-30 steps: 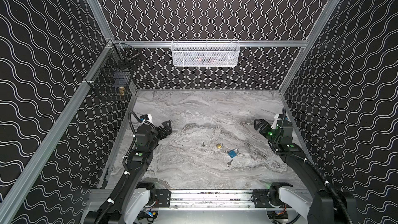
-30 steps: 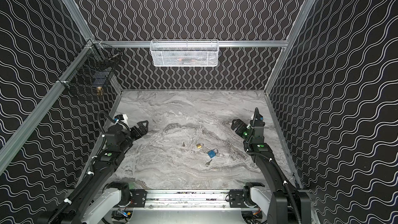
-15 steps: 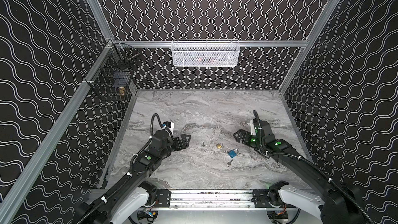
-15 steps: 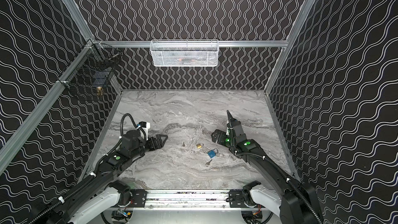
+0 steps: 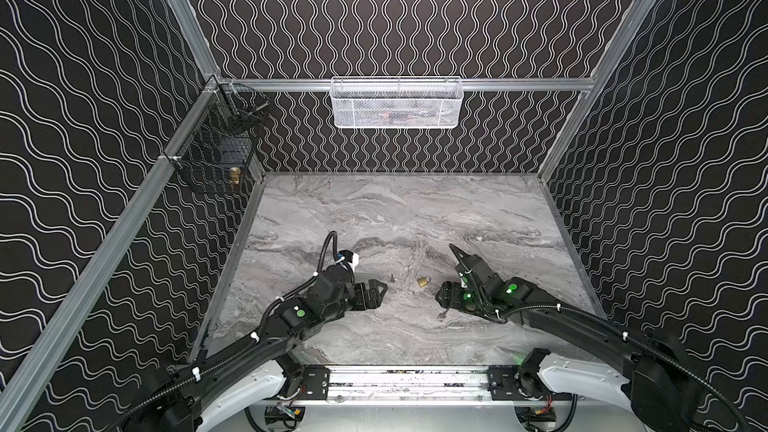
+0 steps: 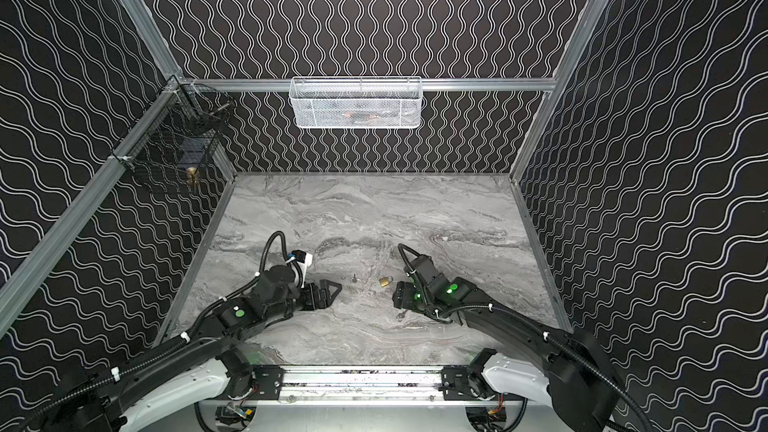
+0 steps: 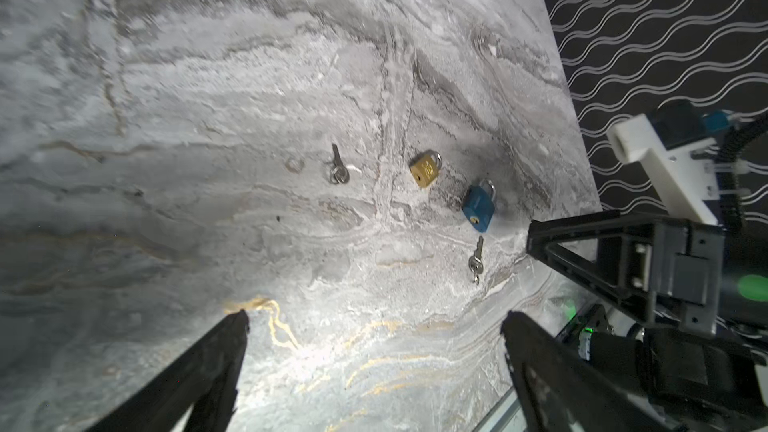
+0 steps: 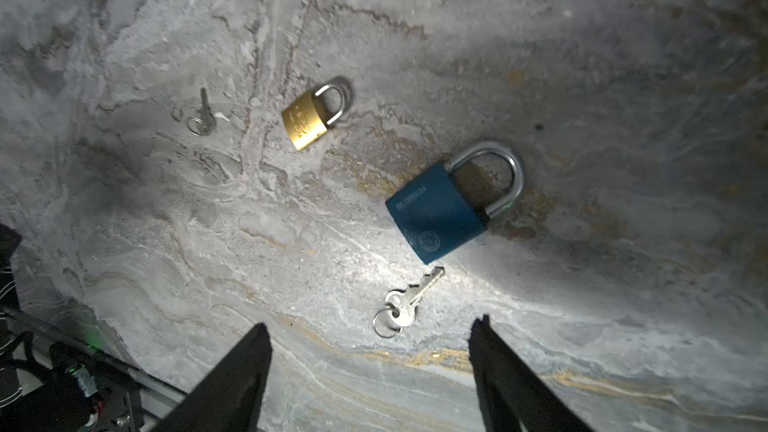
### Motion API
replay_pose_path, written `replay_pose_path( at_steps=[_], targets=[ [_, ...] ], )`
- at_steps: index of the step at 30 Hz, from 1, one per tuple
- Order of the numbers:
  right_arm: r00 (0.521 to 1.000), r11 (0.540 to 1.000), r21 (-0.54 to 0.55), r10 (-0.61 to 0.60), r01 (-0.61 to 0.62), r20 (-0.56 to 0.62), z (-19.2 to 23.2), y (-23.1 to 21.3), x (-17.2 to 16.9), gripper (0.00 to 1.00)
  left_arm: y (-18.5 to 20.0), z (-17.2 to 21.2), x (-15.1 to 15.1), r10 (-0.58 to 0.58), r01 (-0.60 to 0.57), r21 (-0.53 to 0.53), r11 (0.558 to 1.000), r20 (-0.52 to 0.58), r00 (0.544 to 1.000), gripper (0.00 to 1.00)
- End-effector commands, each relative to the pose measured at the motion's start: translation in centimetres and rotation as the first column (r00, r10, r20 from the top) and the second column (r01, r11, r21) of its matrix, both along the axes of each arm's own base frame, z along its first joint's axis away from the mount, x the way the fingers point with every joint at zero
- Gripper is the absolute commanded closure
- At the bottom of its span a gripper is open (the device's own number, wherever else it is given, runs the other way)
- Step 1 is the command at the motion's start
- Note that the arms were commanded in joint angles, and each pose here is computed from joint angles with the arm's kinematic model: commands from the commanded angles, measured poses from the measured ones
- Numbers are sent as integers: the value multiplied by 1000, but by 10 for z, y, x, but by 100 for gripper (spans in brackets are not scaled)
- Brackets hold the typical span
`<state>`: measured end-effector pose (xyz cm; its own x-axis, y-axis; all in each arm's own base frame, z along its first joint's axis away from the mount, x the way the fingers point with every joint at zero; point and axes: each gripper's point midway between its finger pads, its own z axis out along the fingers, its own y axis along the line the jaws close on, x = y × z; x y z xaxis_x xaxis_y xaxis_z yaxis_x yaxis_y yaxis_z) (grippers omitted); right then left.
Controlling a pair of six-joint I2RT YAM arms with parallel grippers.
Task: Unlock with the key
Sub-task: 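Move both grippers forward toward the padlocks and keys on the table, then lower the right gripper over the silver key nearest the robot and grasp it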
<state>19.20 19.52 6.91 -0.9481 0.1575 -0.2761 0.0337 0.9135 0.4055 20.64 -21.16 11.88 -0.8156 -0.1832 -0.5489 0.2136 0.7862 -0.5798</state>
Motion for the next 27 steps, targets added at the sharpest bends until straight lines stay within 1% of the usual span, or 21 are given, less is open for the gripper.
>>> replay_pose_path(
  at_steps=[1,5,11,14,16,21,27],
  targets=[
    [998,999,-8,-51,51,-22,-10,2,-5,25,-9,2,-1,25,-24,-17,1000,10,1000,1],
    [999,999,0,-36,36,-40,-20,12,-10,26,-20,0,-8,4,-4,3,1000,17,1000,1],
    [999,1000,-9,-13,13,-48,-30,21,-11,25,-25,-5,-14,14,-14,16,1000,10,1000,1],
    [999,998,-59,-28,25,-44,-37,16,-8,24,-24,-6,-14,24,-24,27,999,11,1000,1],
    [999,997,-71,-30,27,-45,-39,15,-7,24,-21,-7,-14,42,-42,38,998,4,999,1],
    [999,998,-59,-14,12,-37,-42,21,-7,22,-15,-6,-15,59,-59,44,997,4,998,1],
    [998,996,-69,57,-59,-39,-44,38,-4,18,-10,-6,-16,74,-74,54,996,4,997,1]
  ],
)
